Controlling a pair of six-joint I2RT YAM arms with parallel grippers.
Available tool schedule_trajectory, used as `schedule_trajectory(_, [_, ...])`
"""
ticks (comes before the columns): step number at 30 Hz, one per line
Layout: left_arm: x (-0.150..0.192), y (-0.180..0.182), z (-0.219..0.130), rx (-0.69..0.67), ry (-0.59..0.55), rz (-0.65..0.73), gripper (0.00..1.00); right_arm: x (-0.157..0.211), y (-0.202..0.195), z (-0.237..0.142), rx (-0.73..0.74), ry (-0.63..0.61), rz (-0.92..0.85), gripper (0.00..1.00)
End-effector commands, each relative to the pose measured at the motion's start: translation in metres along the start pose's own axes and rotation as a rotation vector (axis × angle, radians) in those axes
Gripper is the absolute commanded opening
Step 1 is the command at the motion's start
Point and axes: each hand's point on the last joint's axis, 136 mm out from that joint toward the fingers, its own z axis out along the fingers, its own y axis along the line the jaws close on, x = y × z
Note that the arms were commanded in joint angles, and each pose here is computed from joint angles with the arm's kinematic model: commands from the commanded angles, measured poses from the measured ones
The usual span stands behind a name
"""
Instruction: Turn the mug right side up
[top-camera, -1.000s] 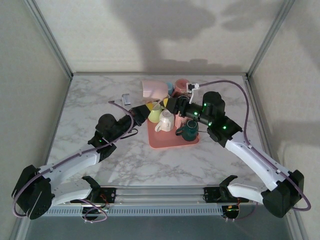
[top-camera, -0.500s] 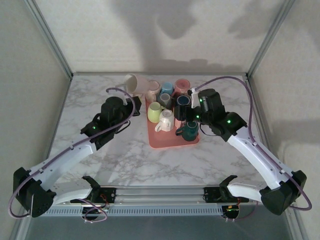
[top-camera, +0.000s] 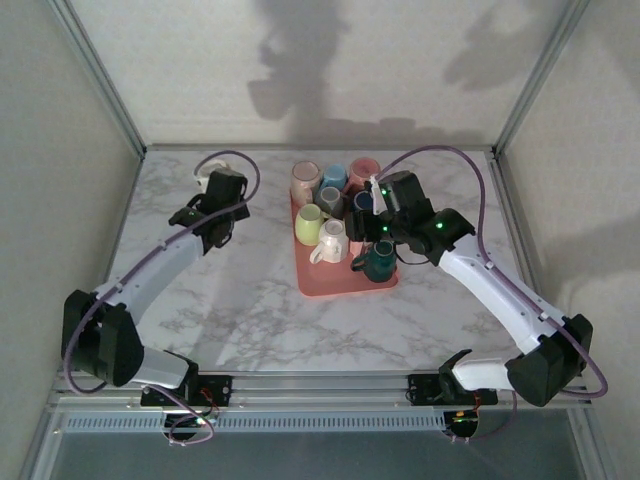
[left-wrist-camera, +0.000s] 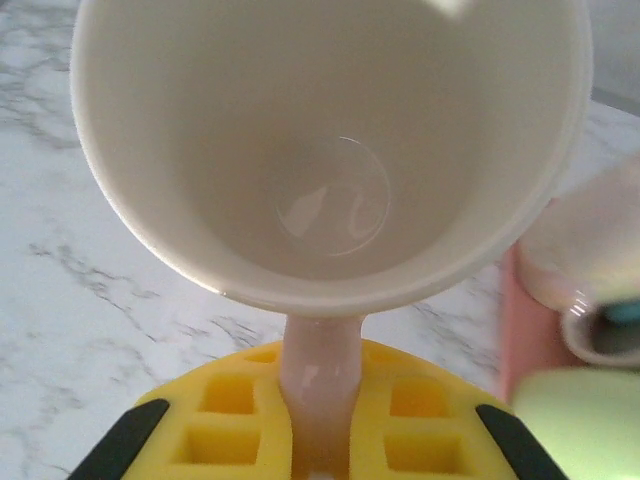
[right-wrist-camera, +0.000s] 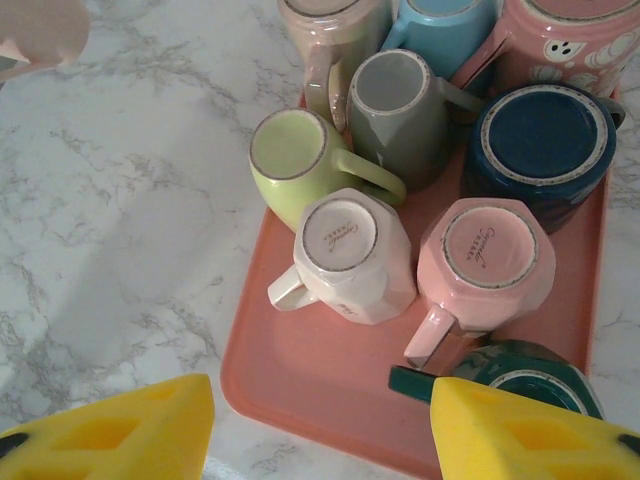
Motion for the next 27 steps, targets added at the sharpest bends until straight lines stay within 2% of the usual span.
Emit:
schedule_trajectory(1, [-0.038, 0.012, 0.009, -0.042, -0.065, -0.021, 0.00, -0.009, -0.003, -0.003, 0.022, -0.010, -0.007, 0.60])
schedule_trajectory(15, [-0.057, 0.064, 0.099, -0.150, 0.064, -0.048, 0.00, -0.009, -0.006, 0.010, 0.018, 0.026, -0.008, 0.61])
schedule_trajectory(27, [-0.040, 0.084, 0.154, -0.194, 0.160, -0.045, 0.00, -0.007, -0.007, 0.016, 0.007, 0.046, -0.002, 0.61])
